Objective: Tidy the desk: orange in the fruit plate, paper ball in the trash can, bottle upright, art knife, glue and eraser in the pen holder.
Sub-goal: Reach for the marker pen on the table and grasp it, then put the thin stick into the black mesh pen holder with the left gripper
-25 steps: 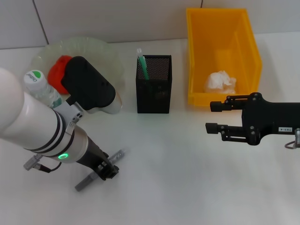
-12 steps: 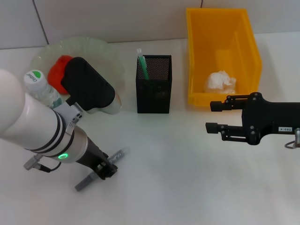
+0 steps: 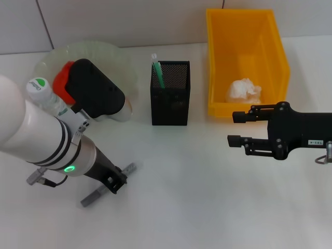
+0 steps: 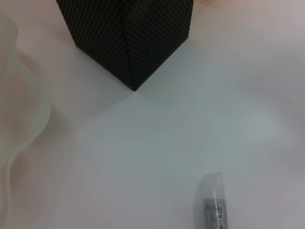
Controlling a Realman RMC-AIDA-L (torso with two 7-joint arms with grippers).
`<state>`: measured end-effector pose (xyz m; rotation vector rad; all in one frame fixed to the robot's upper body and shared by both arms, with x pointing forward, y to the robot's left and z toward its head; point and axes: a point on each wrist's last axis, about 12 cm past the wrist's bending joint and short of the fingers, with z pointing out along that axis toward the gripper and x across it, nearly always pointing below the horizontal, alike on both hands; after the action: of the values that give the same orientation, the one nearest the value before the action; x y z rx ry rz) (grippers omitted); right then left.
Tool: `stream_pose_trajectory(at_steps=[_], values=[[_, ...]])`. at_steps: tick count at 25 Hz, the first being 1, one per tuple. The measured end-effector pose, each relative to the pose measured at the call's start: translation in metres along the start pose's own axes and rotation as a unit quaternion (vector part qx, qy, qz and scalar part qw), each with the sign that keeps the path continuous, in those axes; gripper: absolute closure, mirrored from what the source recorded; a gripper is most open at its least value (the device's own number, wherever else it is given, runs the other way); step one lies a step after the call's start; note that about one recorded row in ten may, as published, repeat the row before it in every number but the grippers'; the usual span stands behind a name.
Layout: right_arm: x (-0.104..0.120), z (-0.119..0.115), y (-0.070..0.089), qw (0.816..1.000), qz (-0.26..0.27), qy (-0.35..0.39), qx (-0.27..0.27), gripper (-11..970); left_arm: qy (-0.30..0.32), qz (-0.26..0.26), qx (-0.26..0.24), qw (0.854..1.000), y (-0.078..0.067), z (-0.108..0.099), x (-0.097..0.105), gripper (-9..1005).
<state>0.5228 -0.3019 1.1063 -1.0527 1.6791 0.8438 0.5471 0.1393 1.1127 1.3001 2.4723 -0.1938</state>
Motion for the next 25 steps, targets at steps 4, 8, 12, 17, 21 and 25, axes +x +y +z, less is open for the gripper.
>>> stream_pose_trajectory(at_steps=[4,8,12,17,21,25], values=[[0.000,0.000,0.000,1.000,0.000,0.000,0.000,386,-0.001,-0.003,0.000,1.000,0.000,0.000,0.000,840],[-0.001,0.000,-0.001,1.000,-0.002,0.001,0.000,386,-0.003,-0.004,0.001,1.000,0.000,-0.001,0.000,853],[-0.001,0.000,-0.001,1.000,-0.002,0.000,0.001,386,-0.005,-0.006,0.001,1.000,0.001,-0.002,-0.001,857],[-0.001,-0.001,-0.001,1.000,-0.002,-0.001,0.003,385,-0.016,-0.007,-0.001,1.000,0.002,-0.008,-0.004,859],[-0.001,-0.002,-0.003,1.000,-0.003,0.001,0.010,385,-0.026,-0.006,0.000,1.000,0.001,-0.012,-0.006,862],[-0.001,-0.002,-0.003,1.000,-0.003,0.001,0.011,385,-0.041,-0.004,-0.001,0.999,-0.001,-0.020,-0.009,864]])
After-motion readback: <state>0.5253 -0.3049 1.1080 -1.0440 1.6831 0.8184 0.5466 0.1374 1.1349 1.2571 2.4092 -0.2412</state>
